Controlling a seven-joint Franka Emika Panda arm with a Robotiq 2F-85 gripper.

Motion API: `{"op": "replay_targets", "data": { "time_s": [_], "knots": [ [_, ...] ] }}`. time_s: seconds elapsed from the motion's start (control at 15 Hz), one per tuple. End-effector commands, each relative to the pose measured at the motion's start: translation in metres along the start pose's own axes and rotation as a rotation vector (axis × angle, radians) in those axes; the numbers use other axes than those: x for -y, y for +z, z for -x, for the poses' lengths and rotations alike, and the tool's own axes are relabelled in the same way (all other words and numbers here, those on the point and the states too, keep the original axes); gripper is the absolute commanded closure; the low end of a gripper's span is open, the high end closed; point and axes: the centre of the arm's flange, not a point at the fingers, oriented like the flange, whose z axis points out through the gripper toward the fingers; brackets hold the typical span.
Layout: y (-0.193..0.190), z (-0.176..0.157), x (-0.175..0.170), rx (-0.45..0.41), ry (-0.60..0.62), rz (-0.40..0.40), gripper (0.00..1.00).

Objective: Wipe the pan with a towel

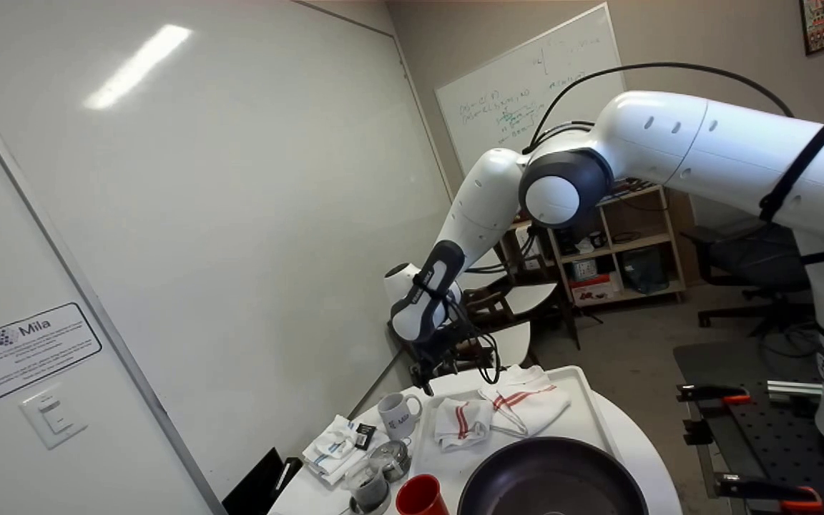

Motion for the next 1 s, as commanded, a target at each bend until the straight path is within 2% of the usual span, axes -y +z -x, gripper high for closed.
{"op": "replay_targets", "data": {
  "time_s": [0.0, 0.53, 0.93],
  "knots": [
    [-0.037, 0.036, -0.013, 0.005, -0.049, 0.006, 0.00],
    [-0.089, 0.102, -0.022, -0.031, -0.217, 0.019, 0.00],
    [-0.100, 0.172, -0.034, -0.031, -0.334, 0.058, 0.00]
  ]
}}
